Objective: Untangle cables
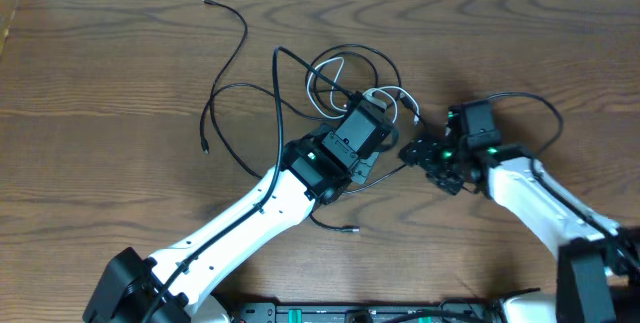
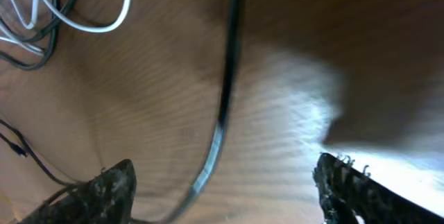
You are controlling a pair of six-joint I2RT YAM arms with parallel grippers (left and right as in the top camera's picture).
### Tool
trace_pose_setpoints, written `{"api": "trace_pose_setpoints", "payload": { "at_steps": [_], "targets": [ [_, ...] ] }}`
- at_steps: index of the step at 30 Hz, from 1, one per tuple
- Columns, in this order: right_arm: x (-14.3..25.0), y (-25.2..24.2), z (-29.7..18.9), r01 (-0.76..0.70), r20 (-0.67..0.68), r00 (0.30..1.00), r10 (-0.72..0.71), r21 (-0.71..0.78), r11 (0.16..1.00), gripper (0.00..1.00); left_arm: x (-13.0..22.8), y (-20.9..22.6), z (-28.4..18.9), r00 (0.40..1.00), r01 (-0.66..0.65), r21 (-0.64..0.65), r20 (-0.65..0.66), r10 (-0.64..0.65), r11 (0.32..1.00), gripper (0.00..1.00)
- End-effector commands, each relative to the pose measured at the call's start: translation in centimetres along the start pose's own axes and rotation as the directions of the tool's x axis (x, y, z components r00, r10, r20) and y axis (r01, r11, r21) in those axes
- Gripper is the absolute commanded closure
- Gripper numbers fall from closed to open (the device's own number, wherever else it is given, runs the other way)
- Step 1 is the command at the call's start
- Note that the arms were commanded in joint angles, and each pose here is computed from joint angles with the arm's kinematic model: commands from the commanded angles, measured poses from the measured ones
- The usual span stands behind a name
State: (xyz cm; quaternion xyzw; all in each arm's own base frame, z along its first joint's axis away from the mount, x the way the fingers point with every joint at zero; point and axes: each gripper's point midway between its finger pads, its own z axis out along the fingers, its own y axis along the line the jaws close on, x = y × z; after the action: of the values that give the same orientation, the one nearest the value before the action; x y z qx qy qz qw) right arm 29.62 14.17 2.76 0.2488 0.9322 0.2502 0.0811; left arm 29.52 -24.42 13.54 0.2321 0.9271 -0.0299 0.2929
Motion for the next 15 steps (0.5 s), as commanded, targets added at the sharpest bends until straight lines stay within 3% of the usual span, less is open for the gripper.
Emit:
{"api": "trace_pose_setpoints", "payload": {
  "at_steps": [1,5,9,10,15],
  "targets": [
    [0.3,0.6,0.9,-0.041,-0.006,0.999,0.04,-0.008,0.999,0.3,-0.9,0.5,-1.0,1.0,-0.014,-0.022,0.026,0.014,1.0,0.92],
    [0.3,0.9,1.1,-0.065,-0.003,0.998,0.065,-0.016,0.998,0.49,-0.8,0.9,-1.0,1.0,0.006,-0.029,0.017,-0.006,1.0,0.92],
    [0.5,0.6,1.1,-0.069,-0.012,0.998,0.069,-0.003,0.998,0.92,-0.9,2.8,-0.7,0.992,0.124,-0.056,0.015,-0.123,0.991,0.93],
    [0.6,0.3,1.1,-0.072,-0.013,0.997,0.072,0.006,0.997,0.99,-0.9,3.4,-0.6,0.989,0.146,-0.065,0.013,-0.145,0.987,0.93],
    [-0.9,-0.8,0.7,0.028,0.039,0.999,-0.03,0.046,0.999,0.99,-0.3,6.7,-0.2,0.975,0.218,-0.119,-0.013,-0.221,0.969,0.93]
  ]
}}
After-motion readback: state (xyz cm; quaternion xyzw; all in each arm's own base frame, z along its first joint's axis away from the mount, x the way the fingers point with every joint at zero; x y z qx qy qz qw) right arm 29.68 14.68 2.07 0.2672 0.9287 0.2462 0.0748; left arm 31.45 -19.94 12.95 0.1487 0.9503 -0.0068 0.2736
